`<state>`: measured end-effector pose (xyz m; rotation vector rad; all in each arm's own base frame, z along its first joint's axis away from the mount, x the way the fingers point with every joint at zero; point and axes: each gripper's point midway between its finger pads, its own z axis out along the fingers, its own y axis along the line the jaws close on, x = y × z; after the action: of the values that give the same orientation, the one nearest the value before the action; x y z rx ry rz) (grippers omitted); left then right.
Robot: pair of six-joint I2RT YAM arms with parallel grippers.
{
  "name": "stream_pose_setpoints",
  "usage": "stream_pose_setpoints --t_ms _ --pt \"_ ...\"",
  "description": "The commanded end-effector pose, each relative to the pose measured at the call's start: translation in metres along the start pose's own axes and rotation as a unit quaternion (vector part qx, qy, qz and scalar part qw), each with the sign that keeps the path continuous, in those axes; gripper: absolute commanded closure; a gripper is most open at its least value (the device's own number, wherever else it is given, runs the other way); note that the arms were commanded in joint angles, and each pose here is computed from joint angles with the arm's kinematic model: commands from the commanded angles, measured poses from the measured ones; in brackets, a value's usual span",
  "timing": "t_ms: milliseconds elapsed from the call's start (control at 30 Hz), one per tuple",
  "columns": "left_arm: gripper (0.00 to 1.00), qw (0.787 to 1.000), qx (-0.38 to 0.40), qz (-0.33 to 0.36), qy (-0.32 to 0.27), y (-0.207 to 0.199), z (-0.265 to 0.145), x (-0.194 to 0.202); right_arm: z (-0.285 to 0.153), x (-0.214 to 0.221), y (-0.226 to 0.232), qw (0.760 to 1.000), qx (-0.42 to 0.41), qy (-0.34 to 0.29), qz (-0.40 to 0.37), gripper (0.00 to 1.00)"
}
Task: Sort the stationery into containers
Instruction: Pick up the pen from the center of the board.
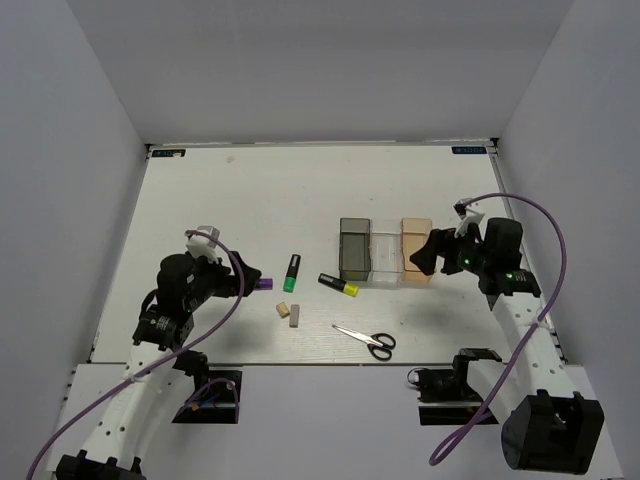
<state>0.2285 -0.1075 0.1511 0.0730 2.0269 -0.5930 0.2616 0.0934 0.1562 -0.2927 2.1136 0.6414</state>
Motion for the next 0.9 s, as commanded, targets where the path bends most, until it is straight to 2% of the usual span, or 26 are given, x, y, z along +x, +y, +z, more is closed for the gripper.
stream_pose_setpoints --t_ms 0,100,300,367,433,467,500,533,567,667,700,733,767,800,867 --pt "0.00 1.000 0.029 0.009 0.000 -0.011 0.000 -0.003 -0.004 -0.002 0.004 1.000 -0.012 0.007 -0.027 0.10" --pt "0.00 0.999 0.034 0.006 0.007 -0.013 0.001 -0.001 -0.007 0.009 0.010 0.994 -0.050 0.032 -0.095 0.10" --pt "0.00 0.999 0.034 -0.002 0.028 -0.011 0.004 0.005 -0.019 0.030 0.007 0.980 -0.066 0.101 -0.161 0.10" --pt "0.04 0.999 0.037 -0.003 0.031 -0.013 0.005 0.006 -0.022 0.043 0.017 0.971 -0.106 0.107 -0.185 0.10" --pt "0.19 0.999 0.039 -0.003 0.035 -0.013 0.006 0.007 -0.023 0.052 0.025 0.972 -0.124 0.098 -0.174 0.10" --pt "0.34 0.999 0.035 -0.005 0.040 -0.012 0.007 0.009 -0.023 0.053 0.029 0.965 -0.141 0.090 -0.200 0.24" --pt "0.79 0.999 0.026 -0.006 0.044 -0.008 0.008 0.010 -0.025 0.058 0.039 0.963 -0.163 0.085 -0.197 0.54" --pt "0.98 0.998 0.021 -0.007 0.051 -0.007 0.007 0.013 -0.026 0.058 0.042 0.963 -0.168 0.079 -0.196 0.92" --pt "1.00 0.998 0.016 -0.009 0.055 -0.007 0.007 0.012 -0.028 0.056 0.050 0.961 -0.186 0.070 -0.190 1.00" --pt "1.00 0.998 -0.024 -0.018 0.061 0.006 0.008 0.015 -0.033 0.059 0.061 0.957 -0.209 0.067 -0.191 1.00" --pt "0.76 0.997 -0.049 -0.022 0.064 0.015 0.010 0.016 -0.036 0.069 0.071 0.947 -0.233 0.084 -0.203 0.68" --pt "0.53 0.994 -0.067 -0.030 0.080 0.021 0.006 0.024 -0.037 0.073 0.074 0.945 -0.239 0.092 -0.205 0.60" --pt "0.22 0.992 -0.097 -0.034 0.078 0.030 0.006 0.020 -0.037 0.082 0.072 0.940 -0.241 0.108 -0.216 0.39" --pt "0.18 0.988 -0.124 -0.034 0.080 0.039 0.006 0.020 -0.037 0.092 0.076 0.931 -0.255 0.124 -0.232 0.35" --pt "0.13 0.984 -0.152 -0.039 0.086 0.047 0.002 0.020 -0.035 0.103 0.072 0.922 -0.247 0.150 -0.257 0.34"
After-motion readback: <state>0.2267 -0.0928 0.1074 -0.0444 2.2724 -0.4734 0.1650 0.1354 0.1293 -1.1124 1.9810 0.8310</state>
